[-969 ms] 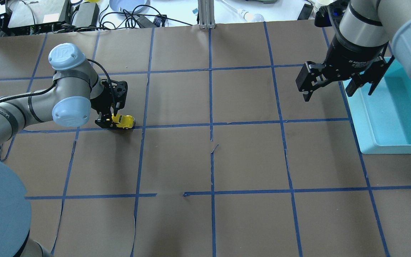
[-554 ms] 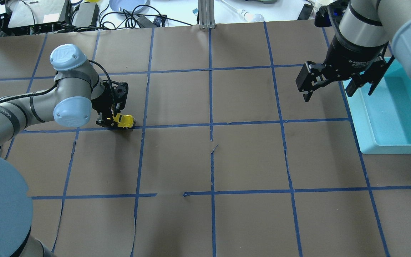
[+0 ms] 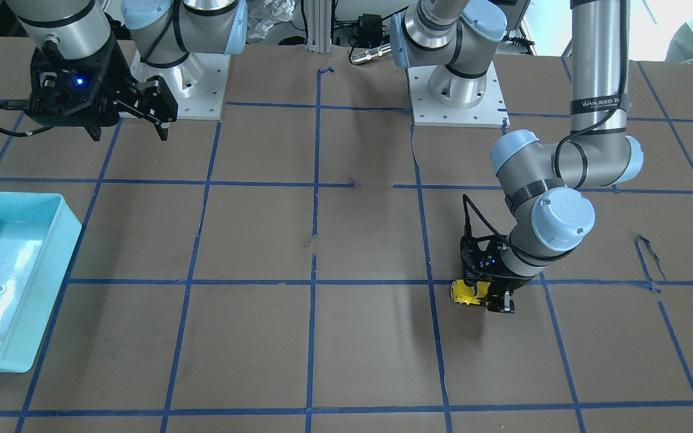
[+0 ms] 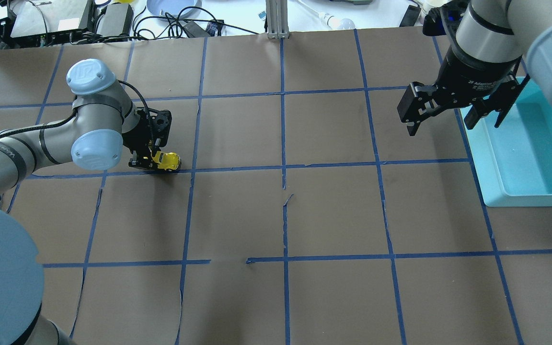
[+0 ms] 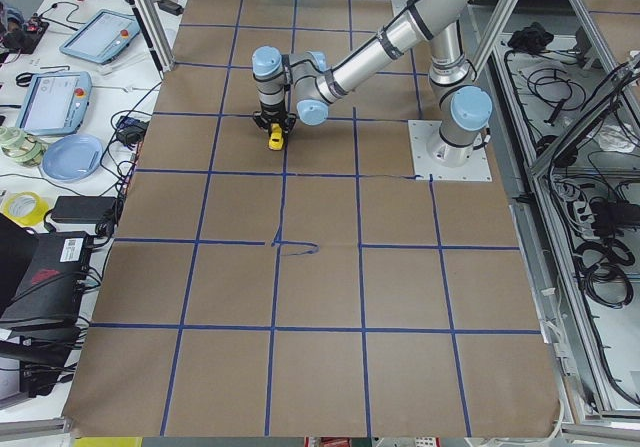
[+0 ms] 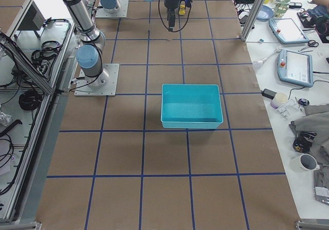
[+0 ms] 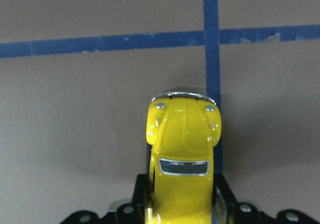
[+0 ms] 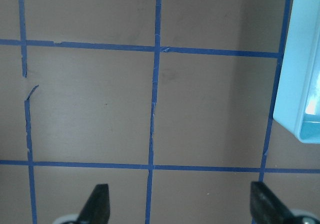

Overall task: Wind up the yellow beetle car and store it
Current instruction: 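Pull the held car backward along the table with the left gripper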

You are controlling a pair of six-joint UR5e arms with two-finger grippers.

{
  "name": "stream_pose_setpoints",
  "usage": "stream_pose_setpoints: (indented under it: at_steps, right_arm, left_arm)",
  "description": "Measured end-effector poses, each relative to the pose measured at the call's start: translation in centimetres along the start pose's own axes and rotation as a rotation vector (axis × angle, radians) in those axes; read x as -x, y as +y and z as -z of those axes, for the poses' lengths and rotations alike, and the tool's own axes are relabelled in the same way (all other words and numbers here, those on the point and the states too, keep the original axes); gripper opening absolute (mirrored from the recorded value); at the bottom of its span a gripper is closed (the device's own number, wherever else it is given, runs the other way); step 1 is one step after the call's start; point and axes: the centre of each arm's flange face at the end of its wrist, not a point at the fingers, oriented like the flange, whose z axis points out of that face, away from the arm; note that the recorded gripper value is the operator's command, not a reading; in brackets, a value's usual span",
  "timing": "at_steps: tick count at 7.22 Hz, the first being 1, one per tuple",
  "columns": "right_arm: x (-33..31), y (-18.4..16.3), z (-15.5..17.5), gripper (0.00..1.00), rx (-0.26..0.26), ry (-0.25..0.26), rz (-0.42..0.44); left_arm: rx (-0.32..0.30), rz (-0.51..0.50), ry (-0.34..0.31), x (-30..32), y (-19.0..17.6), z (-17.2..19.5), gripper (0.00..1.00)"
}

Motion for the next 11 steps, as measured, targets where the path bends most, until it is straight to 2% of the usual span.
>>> stream_pose_setpoints:
  at_steps: [3, 11]
  right_arm:
    - [0.0, 0.0, 0.0, 1.00, -0.002, 0.001, 0.000]
    - [0.0, 0.1, -0.1, 1.00, 0.009, 0.000, -0.003]
  left_arm:
    - [-0.002, 0.062, -0.002, -0.3, 3.9, -0.1, 0.23]
    - [0.003, 0.084, -0.001, -1.4, 11.8, 0.0, 0.25]
